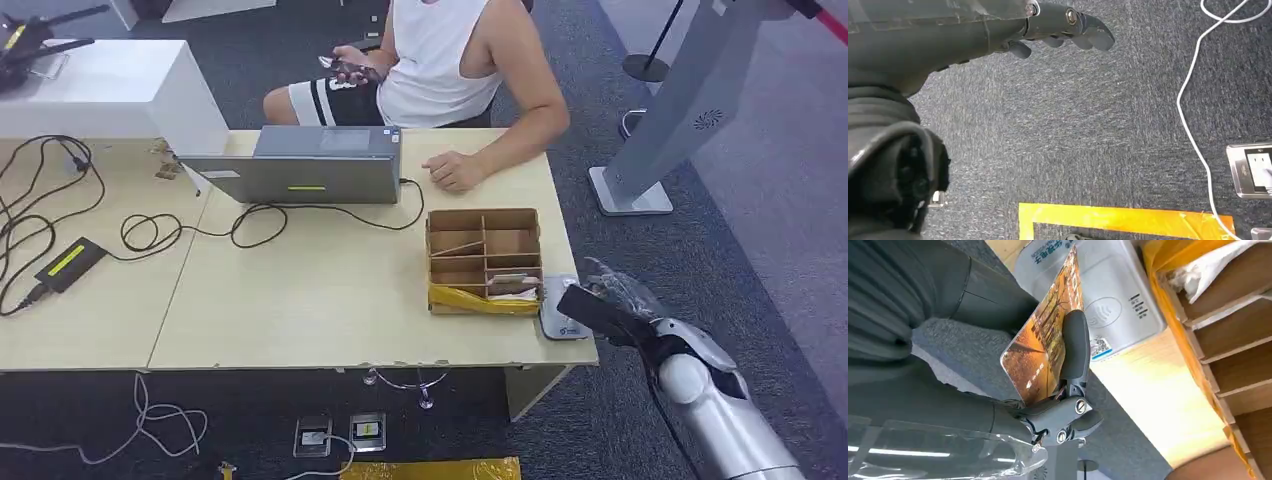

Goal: Pass the card to the sensor for recognition and then transmit it.

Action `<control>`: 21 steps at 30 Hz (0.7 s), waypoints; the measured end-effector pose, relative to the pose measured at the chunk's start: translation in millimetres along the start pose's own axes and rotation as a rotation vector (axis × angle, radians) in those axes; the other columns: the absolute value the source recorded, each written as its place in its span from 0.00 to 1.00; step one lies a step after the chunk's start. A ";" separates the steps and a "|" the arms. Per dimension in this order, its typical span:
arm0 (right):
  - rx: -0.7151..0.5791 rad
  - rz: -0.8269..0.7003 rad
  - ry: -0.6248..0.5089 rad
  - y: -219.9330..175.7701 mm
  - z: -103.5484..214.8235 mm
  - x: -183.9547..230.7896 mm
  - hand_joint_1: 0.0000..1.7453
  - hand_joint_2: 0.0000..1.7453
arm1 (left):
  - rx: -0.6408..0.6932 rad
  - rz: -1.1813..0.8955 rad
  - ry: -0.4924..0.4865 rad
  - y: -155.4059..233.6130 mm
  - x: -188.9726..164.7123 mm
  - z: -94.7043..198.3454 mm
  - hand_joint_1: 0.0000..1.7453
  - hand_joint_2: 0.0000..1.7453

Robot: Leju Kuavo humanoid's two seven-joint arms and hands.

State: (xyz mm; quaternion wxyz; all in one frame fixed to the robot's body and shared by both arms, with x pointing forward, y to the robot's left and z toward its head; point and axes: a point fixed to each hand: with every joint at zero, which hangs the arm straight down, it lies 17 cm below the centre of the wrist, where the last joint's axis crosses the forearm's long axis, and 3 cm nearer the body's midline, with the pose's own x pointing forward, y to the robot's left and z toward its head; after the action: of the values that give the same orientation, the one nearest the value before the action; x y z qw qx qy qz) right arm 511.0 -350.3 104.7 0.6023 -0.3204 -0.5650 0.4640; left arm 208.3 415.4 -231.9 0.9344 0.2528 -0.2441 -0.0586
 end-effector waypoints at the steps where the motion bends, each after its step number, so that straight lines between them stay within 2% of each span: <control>1: 0.002 0.000 -0.002 1.2 -0.1 1.1 1.00 1.00 | 0.000 0.000 0.000 -0.1 0.1 0.0 0.00 0.00; 21: 0.007 -0.006 0.011 13.6 -1.6 -0.4 1.00 1.00 | -0.006 -0.004 -0.002 -0.3 7.1 -1.7 0.00 0.00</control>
State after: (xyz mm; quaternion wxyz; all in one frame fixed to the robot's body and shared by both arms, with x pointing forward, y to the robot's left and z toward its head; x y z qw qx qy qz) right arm 509.8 -345.5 91.8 0.6080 -0.3193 -0.5611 0.4621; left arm 215.3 414.2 -230.3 0.9348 0.2504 -0.2442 -0.0617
